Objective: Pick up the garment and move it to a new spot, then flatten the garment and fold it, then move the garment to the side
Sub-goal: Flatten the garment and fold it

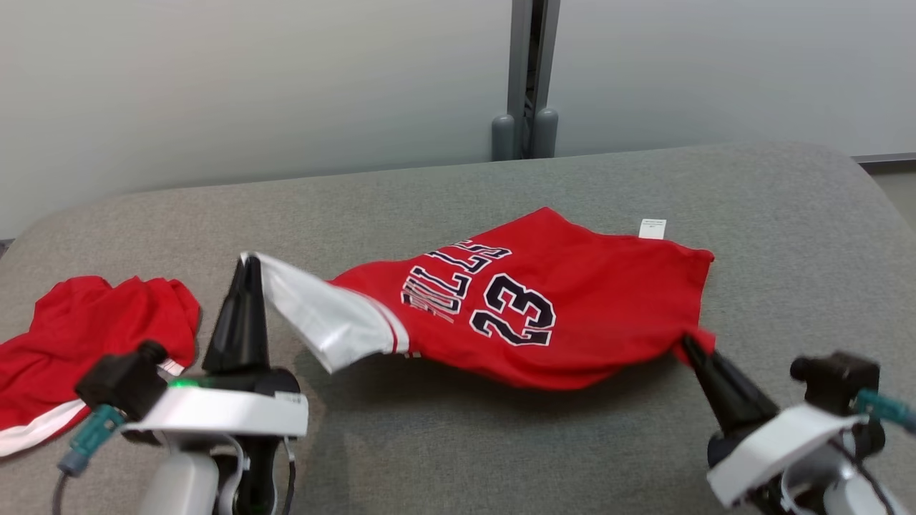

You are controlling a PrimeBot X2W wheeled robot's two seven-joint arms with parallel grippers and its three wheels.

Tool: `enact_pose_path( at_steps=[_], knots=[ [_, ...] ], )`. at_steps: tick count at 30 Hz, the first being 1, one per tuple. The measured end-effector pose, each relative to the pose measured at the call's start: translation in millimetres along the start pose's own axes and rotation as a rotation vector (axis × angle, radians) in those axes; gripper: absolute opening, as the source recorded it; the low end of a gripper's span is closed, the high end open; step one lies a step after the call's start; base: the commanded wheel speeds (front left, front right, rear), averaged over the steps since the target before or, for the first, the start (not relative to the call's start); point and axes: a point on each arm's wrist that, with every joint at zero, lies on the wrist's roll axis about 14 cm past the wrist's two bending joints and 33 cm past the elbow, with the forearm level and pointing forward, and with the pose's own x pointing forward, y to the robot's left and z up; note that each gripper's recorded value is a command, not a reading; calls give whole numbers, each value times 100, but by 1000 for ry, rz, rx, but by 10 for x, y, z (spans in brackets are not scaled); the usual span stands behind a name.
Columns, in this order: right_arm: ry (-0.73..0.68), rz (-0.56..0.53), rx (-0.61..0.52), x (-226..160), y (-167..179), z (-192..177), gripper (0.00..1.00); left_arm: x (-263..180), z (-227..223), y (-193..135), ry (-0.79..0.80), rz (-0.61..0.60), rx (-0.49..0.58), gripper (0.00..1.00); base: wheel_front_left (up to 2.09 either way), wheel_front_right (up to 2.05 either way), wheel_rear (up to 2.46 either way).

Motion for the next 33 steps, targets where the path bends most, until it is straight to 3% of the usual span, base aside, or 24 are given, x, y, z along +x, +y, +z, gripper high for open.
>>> enact_pose_path(
  at_steps=[9,16,26,28,30,33],
  knots=[
    [-322,41,-63,131,77,1440,0,402,702,-659,-128,-167,-162,0,0,0,0],
    [-455,58,-137,85,195,2204,0,625,1249,-1128,-212,-275,-220,0,0,0,0],
    [-455,44,-136,303,138,2510,0,958,1583,-1303,-230,-288,-258,0,0,0,0],
    [-438,41,-142,439,100,2528,0,1114,1528,-1287,-191,-282,-263,0,0,0,0],
    [-380,26,-226,706,13,2523,0,1417,1553,-1183,-181,-260,-255,0,0,0,0],
    [-341,34,-233,1059,-80,2494,0,1793,1529,-1111,-180,-252,-228,0,0,0,0]
  ],
)
